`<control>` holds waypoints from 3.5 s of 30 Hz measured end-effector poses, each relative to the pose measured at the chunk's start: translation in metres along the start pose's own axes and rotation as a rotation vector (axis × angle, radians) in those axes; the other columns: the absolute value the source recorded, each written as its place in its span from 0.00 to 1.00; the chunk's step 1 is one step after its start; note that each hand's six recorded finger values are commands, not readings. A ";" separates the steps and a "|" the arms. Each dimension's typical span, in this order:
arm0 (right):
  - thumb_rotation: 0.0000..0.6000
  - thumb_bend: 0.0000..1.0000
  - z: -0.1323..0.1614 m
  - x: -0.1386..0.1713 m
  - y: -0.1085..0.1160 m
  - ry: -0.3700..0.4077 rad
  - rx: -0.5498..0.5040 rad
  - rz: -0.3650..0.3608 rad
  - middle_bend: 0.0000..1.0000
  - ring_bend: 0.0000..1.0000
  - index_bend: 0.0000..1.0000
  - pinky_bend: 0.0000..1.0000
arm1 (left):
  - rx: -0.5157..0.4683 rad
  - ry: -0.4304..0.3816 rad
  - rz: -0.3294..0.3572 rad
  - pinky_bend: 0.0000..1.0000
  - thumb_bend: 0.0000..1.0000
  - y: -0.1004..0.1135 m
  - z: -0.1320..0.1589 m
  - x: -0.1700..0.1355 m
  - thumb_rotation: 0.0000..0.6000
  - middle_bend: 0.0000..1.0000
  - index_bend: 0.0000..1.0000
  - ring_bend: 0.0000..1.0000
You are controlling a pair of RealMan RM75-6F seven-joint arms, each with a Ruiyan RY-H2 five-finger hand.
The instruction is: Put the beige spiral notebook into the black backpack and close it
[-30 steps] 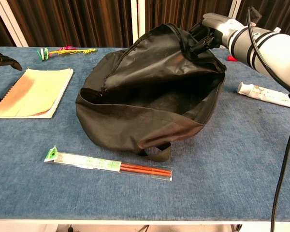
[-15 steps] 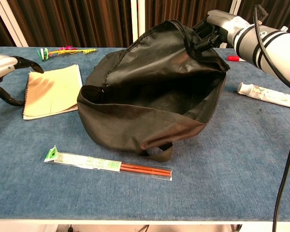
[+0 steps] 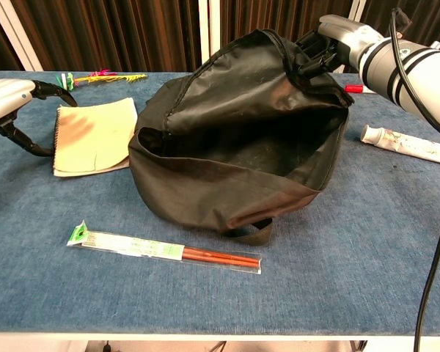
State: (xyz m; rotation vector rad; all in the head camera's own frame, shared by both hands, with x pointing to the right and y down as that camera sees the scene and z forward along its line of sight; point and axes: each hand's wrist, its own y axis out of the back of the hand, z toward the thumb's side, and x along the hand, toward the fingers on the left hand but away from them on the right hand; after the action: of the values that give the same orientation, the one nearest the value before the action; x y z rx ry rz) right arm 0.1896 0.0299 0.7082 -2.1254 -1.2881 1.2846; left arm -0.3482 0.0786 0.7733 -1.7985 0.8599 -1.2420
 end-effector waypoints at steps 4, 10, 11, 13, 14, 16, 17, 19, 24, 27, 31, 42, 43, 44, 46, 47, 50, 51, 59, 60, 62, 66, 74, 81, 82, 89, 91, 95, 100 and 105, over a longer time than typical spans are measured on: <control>1.00 0.64 0.000 0.000 0.001 -0.001 -0.002 -0.002 0.58 0.56 0.68 0.28 | -0.011 0.000 0.010 0.19 0.24 0.000 0.003 0.002 1.00 0.23 0.28 0.15; 1.00 0.64 -0.001 -0.001 0.001 -0.003 -0.009 -0.003 0.58 0.56 0.68 0.28 | -0.063 0.008 0.031 0.19 0.31 0.000 0.007 0.004 1.00 0.23 0.31 0.15; 1.00 0.64 -0.001 -0.001 0.001 -0.003 -0.009 -0.004 0.58 0.56 0.68 0.28 | -0.068 0.007 0.034 0.19 0.31 0.000 0.009 0.005 1.00 0.24 0.33 0.15; 1.00 0.64 -0.002 -0.001 0.001 -0.004 -0.010 -0.005 0.58 0.56 0.68 0.28 | -0.072 0.003 0.040 0.19 0.31 0.000 0.011 0.006 1.00 0.25 0.36 0.16; 1.00 0.64 -0.002 -0.001 0.001 -0.005 -0.010 -0.005 0.58 0.56 0.68 0.27 | -0.075 0.001 0.042 0.19 0.31 0.000 0.012 0.006 1.00 0.25 0.37 0.16; 1.00 0.64 -0.003 -0.001 0.002 -0.006 -0.010 -0.007 0.58 0.56 0.68 0.27 | -0.078 -0.006 0.046 0.19 0.31 0.000 0.014 0.006 1.00 0.25 0.39 0.16; 1.00 0.64 -0.003 -0.001 0.002 -0.007 -0.011 -0.008 0.58 0.56 0.68 0.27 | -0.077 -0.010 0.046 0.19 0.31 0.000 0.015 0.006 1.00 0.25 0.40 0.16; 1.00 0.64 -0.003 -0.002 0.002 -0.008 -0.013 -0.008 0.58 0.56 0.68 0.27 | -0.073 -0.017 0.048 0.19 0.31 0.000 0.017 0.007 1.00 0.26 0.42 0.16; 1.00 0.64 -0.004 -0.002 0.003 -0.010 -0.012 -0.006 0.58 0.56 0.68 0.26 | -0.075 -0.023 0.066 0.19 0.31 0.003 0.020 0.007 1.00 0.26 0.46 0.17; 1.00 0.64 -0.005 -0.002 0.003 -0.011 -0.012 -0.005 0.58 0.56 0.68 0.26 | -0.077 -0.026 0.080 0.19 0.29 0.005 0.021 0.007 1.00 0.26 0.46 0.17; 1.00 0.64 -0.006 -0.002 0.004 -0.014 -0.014 -0.008 0.58 0.56 0.68 0.26 | -0.070 -0.024 0.074 0.19 0.28 0.003 0.020 0.006 1.00 0.27 0.50 0.17; 1.00 0.63 -0.005 -0.001 0.004 -0.011 -0.016 -0.003 0.58 0.56 0.68 0.26 | -0.072 -0.038 0.092 0.21 0.30 0.003 0.025 0.004 1.00 0.34 0.64 0.22; 1.00 0.63 -0.004 0.000 0.003 -0.008 -0.017 -0.002 0.58 0.56 0.68 0.26 | -0.074 -0.039 0.095 0.21 0.32 0.004 0.025 0.004 1.00 0.36 0.65 0.23; 1.00 0.63 -0.002 0.001 0.003 -0.004 -0.020 0.000 0.58 0.56 0.68 0.26 | -0.074 -0.041 0.098 0.21 0.33 0.004 0.026 0.003 1.00 0.38 0.65 0.24; 1.00 0.63 0.000 0.002 0.004 0.003 -0.026 -0.001 0.58 0.56 0.68 0.26 | -0.077 -0.048 0.110 0.21 0.36 0.006 0.027 0.001 1.00 0.43 0.66 0.28; 1.00 0.63 0.001 0.003 0.006 0.008 -0.030 -0.003 0.58 0.56 0.68 0.26 | -0.078 -0.052 0.119 0.21 0.37 0.007 0.027 0.000 1.00 0.45 0.67 0.30; 1.00 0.63 0.006 0.005 0.010 0.023 -0.040 -0.010 0.58 0.56 0.68 0.26 | -0.086 -0.070 0.158 0.23 0.38 0.014 0.029 -0.005 1.00 0.54 0.69 0.38; 1.00 0.63 0.008 0.006 0.012 0.029 -0.041 -0.012 0.58 0.56 0.68 0.26 | -0.088 -0.079 0.177 0.24 0.38 0.017 0.029 -0.008 1.00 0.56 0.70 0.40; 1.00 0.63 0.023 0.007 0.023 0.058 -0.049 -0.026 0.58 0.56 0.68 0.26 | -0.060 -0.134 0.293 0.30 0.38 0.041 0.024 -0.034 1.00 0.63 0.71 0.50; 1.00 0.63 0.024 0.007 0.023 0.058 -0.052 -0.025 0.58 0.56 0.68 0.26 | -0.050 -0.141 0.307 0.30 0.38 0.045 0.022 -0.039 1.00 0.63 0.71 0.50; 1.00 0.63 0.026 0.006 0.021 0.060 -0.058 -0.022 0.58 0.56 0.68 0.26 | -0.028 -0.149 0.327 0.31 0.38 0.050 0.020 -0.044 1.00 0.65 0.72 0.52; 1.00 0.63 0.033 0.004 0.021 0.067 -0.075 -0.023 0.58 0.56 0.68 0.26 | 0.002 -0.164 0.379 0.32 0.39 0.063 0.017 -0.054 1.00 0.66 0.72 0.53; 1.00 0.63 0.042 0.002 0.024 0.074 -0.104 -0.027 0.58 0.56 0.68 0.26 | 0.037 -0.218 0.493 0.34 0.40 0.090 0.020 -0.070 1.00 0.68 0.73 0.55; 1.00 0.63 0.050 -0.001 0.027 0.078 -0.141 -0.031 0.58 0.56 0.68 0.26 | 0.109 -0.344 0.551 0.35 0.41 0.098 0.044 -0.084 1.00 0.70 0.74 0.57; 1.00 0.63 0.051 -0.001 0.027 0.079 -0.145 -0.031 0.58 0.56 0.68 0.26 | 0.118 -0.363 0.558 0.35 0.41 0.099 0.048 -0.085 1.00 0.70 0.74 0.57; 1.00 0.63 0.059 -0.002 0.024 0.086 -0.185 -0.019 0.57 0.56 0.68 0.26 | 0.152 -0.536 0.641 0.36 0.41 0.104 0.090 -0.094 1.00 0.70 0.74 0.57; 1.00 0.63 0.061 -0.001 0.023 0.092 -0.192 -0.019 0.57 0.56 0.68 0.26 | 0.153 -0.584 0.660 0.36 0.41 0.105 0.105 -0.090 1.00 0.70 0.74 0.57; 1.00 0.63 0.068 0.000 0.024 0.105 -0.218 -0.021 0.57 0.56 0.68 0.26 | 0.160 -0.651 0.694 0.36 0.41 0.106 0.131 -0.079 1.00 0.70 0.74 0.57; 1.00 0.63 0.075 0.001 0.027 0.121 -0.236 -0.021 0.57 0.56 0.68 0.26 | 0.155 -0.716 0.704 0.36 0.41 0.103 0.162 -0.065 1.00 0.70 0.74 0.57; 1.00 0.63 0.078 0.002 0.030 0.127 -0.264 -0.023 0.57 0.56 0.68 0.26 | 0.174 -0.759 0.690 0.36 0.41 0.094 0.188 -0.051 1.00 0.70 0.74 0.57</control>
State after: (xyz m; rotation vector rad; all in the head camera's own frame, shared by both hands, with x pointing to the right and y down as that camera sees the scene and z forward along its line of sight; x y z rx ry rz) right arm 0.1410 0.0033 0.6462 -2.3188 -1.4914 0.9979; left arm -0.1944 0.1180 0.6266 -1.4531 0.7764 -0.1521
